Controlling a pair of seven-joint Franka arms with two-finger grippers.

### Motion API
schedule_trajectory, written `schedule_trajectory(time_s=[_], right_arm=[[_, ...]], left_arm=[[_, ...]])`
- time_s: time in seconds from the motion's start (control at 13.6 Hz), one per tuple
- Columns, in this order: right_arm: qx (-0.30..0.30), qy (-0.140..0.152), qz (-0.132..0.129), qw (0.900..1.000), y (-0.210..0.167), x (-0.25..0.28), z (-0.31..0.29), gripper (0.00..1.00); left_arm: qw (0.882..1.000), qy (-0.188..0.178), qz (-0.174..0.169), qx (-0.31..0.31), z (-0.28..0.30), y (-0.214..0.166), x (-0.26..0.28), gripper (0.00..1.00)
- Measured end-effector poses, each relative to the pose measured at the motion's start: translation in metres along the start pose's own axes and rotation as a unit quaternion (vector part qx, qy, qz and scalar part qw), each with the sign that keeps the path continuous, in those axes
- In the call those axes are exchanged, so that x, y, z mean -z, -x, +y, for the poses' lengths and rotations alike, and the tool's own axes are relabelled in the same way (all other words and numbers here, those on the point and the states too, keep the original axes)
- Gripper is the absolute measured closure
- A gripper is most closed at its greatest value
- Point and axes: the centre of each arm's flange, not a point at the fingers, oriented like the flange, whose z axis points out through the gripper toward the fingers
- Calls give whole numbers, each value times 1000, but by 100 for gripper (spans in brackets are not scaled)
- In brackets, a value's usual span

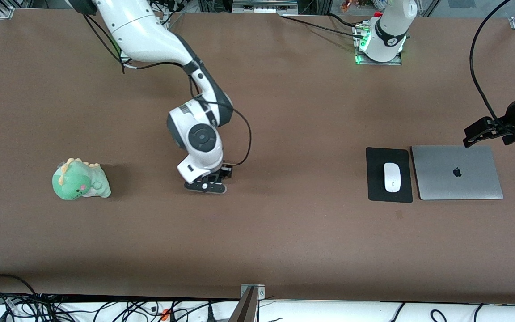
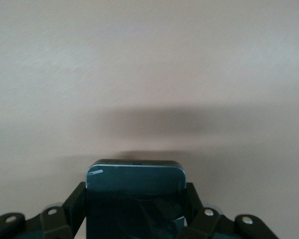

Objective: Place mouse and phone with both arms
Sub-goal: 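Carry the black phone with the right gripper beside the green plush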

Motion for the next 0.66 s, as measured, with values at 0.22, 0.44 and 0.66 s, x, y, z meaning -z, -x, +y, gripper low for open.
schedule_trajectory(time_s=[0.22,0.44,0.66], right_arm=[[31,-2,-11,999,-40,-5,84,20],[34,-19,-1,999,-56,-3,158,20],[37,-30,29,998,-45,-18,202,20]], left_arm=[[1000,5,-1,8,-7,-2,-2,0],[1000,9,-2,9,-10,-2,-2,0],[1000,10,-5,2,-2,-2,-5,0]])
